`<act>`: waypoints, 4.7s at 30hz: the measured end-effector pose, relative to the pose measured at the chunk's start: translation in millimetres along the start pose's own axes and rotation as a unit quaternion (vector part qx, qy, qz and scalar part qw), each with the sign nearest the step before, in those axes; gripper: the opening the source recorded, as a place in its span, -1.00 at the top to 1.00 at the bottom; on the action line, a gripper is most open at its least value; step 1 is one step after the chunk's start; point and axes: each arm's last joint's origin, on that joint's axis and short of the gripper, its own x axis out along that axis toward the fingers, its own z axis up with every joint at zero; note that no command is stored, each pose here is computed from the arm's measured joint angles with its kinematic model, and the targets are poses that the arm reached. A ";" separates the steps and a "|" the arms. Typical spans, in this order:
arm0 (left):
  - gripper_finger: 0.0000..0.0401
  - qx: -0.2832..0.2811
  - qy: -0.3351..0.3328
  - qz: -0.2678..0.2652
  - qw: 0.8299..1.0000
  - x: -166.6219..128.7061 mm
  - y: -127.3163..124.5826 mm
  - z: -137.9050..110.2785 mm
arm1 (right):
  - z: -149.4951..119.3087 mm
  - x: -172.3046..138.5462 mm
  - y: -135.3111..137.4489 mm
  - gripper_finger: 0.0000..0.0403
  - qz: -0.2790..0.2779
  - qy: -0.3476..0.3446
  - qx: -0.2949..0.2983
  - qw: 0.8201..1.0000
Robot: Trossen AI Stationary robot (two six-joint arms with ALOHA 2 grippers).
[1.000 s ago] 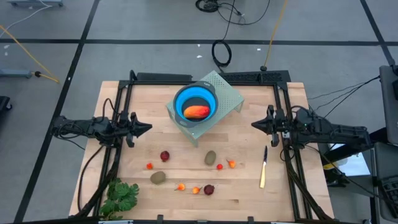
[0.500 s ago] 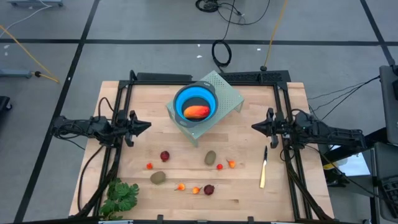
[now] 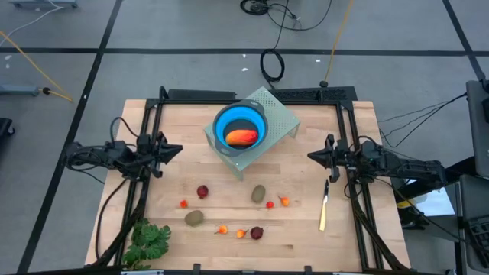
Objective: Pick & Place Fruit
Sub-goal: Put the kiwi into the blue strainer bowl on the shelf
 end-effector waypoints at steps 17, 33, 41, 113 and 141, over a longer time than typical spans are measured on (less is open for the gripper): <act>0.91 0.075 0.206 0.002 0.976 47.6 -40.8 52.8 | -0.4 0.0 -0.9 1.00 -0.014 -0.001 -0.009 1.000; 0.98 0.017 0.403 -0.037 0.914 97.7 -78.6 56.8 | -0.5 0.0 -0.9 1.00 -0.014 0.000 -0.009 1.000; 0.98 -0.042 0.461 -0.033 0.886 102.8 -101.3 37.8 | -1.2 -0.1 -1.2 1.00 -0.015 0.004 -0.009 1.000; 0.30 -0.023 0.683 0.197 0.703 123.2 -177.8 -77.4 | -1.5 -0.1 -1.2 1.00 -0.015 0.007 -0.009 1.000; -0.96 0.068 0.705 0.133 0.693 110.7 -174.1 -87.9 | -1.5 -0.1 -1.2 1.00 -0.015 0.007 -0.009 1.000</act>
